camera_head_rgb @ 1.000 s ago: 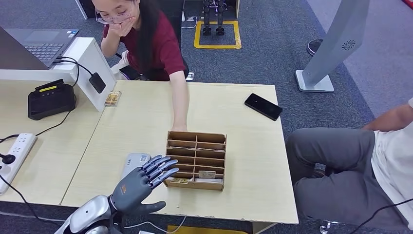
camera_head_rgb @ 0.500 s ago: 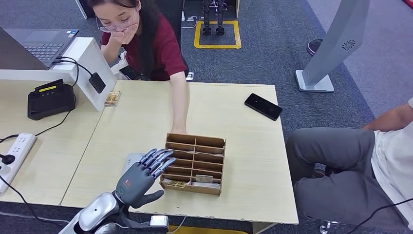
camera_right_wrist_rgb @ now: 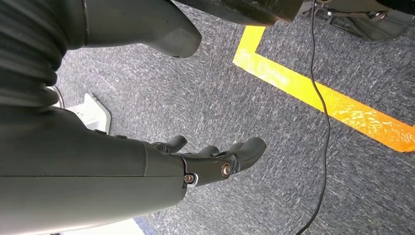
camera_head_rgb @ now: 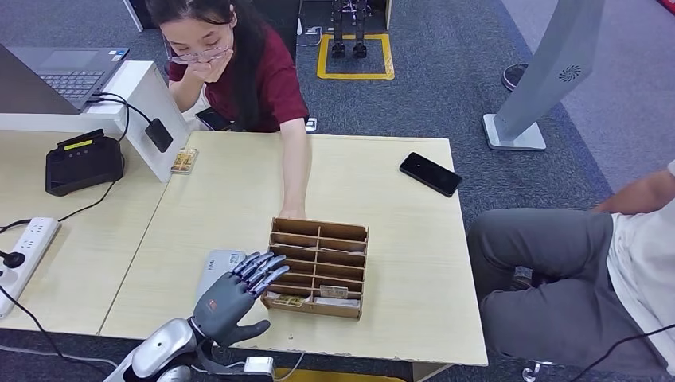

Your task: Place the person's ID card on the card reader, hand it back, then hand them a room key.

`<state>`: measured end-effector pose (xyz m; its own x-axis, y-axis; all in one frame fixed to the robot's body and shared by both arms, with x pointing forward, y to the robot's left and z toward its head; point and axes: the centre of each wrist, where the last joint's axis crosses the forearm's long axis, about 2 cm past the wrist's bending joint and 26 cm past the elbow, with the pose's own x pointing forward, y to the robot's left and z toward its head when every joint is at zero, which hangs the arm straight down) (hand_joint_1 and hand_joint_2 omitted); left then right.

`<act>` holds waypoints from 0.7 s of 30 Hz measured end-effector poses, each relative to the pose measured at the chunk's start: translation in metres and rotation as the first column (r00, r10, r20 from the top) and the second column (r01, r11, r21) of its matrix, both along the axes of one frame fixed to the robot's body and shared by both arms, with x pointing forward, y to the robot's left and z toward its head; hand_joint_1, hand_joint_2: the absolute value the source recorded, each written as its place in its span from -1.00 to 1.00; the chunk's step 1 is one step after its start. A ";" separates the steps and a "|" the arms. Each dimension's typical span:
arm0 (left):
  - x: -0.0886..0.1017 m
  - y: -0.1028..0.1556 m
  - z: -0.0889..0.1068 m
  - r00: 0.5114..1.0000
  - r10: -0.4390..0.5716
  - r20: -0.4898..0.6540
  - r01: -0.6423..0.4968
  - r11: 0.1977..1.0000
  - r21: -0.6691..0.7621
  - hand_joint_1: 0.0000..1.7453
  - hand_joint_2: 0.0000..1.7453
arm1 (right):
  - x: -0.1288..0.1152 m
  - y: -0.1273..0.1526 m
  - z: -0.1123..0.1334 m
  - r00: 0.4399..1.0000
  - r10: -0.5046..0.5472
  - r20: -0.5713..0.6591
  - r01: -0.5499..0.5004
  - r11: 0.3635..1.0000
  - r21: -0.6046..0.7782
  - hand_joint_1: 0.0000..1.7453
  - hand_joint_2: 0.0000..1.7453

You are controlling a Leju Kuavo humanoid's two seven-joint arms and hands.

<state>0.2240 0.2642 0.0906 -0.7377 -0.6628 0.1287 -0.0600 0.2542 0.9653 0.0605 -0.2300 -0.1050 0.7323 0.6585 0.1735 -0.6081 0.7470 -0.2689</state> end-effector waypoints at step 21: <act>-0.006 -0.003 -0.002 1.000 -0.015 -0.010 0.015 0.999 0.038 -1.00 1.00 | 0.000 0.000 0.000 1.000 0.012 0.000 -0.012 1.000 -0.003 -1.00 1.00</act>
